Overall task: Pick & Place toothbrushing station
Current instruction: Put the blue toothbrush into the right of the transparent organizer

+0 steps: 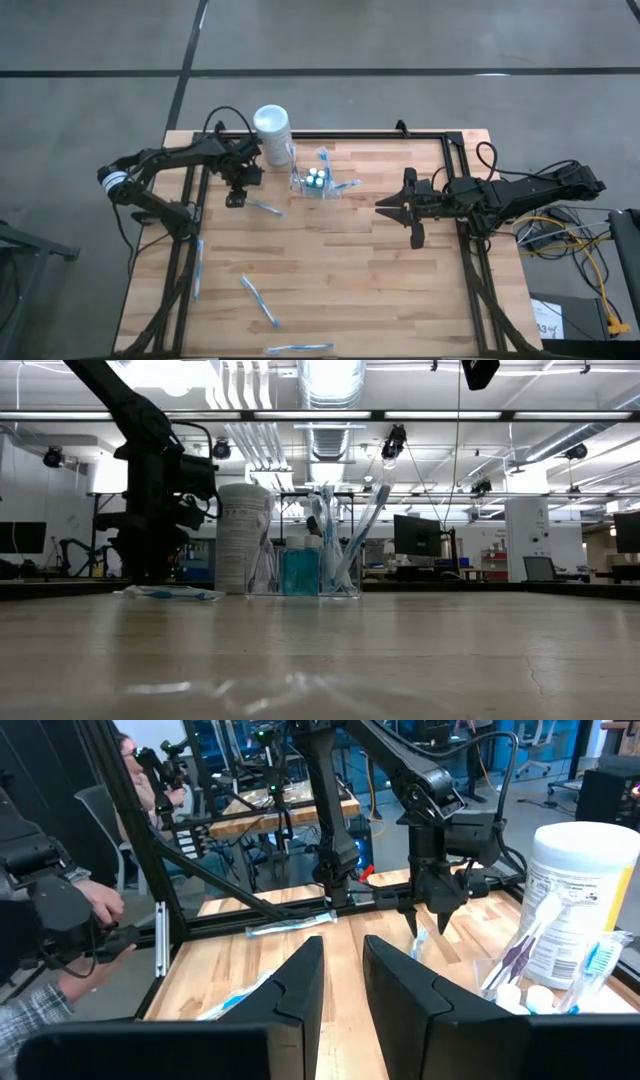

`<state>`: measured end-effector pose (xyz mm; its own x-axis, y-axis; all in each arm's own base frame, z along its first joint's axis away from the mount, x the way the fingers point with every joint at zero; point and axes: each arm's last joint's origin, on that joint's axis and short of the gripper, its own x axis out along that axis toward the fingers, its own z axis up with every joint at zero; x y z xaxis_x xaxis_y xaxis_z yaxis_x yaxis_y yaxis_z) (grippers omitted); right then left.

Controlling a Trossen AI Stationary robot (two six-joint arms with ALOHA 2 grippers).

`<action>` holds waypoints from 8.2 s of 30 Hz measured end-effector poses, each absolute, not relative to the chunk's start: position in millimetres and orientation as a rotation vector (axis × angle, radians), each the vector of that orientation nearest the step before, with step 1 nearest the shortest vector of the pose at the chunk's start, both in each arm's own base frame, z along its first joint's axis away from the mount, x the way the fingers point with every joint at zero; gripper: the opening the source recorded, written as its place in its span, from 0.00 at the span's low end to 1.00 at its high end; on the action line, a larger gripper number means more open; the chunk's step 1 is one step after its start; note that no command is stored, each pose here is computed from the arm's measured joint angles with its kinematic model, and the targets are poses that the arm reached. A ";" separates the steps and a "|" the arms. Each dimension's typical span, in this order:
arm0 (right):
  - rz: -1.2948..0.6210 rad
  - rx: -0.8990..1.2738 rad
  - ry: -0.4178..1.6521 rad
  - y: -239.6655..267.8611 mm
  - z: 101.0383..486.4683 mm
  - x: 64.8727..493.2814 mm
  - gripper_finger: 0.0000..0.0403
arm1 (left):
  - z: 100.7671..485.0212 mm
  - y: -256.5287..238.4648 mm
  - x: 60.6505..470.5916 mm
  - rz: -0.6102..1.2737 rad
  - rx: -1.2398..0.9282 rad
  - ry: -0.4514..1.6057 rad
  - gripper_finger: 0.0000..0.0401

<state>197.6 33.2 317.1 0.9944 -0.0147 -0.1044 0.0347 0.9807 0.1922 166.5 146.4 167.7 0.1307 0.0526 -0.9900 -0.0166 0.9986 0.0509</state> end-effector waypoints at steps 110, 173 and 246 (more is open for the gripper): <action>-0.025 0.195 0.103 33.2 317.1 197.6 0.17 | 303.9 105.2 155.5 0.067 -0.026 0.729 0.13; -0.029 0.257 0.107 33.3 316.2 198.6 0.19 | 367.9 44.4 233.0 0.036 0.327 1.461 0.13; -0.063 0.365 0.747 64.0 376.4 334.3 0.47 | 350.1 17.4 275.5 -0.068 0.404 1.516 0.11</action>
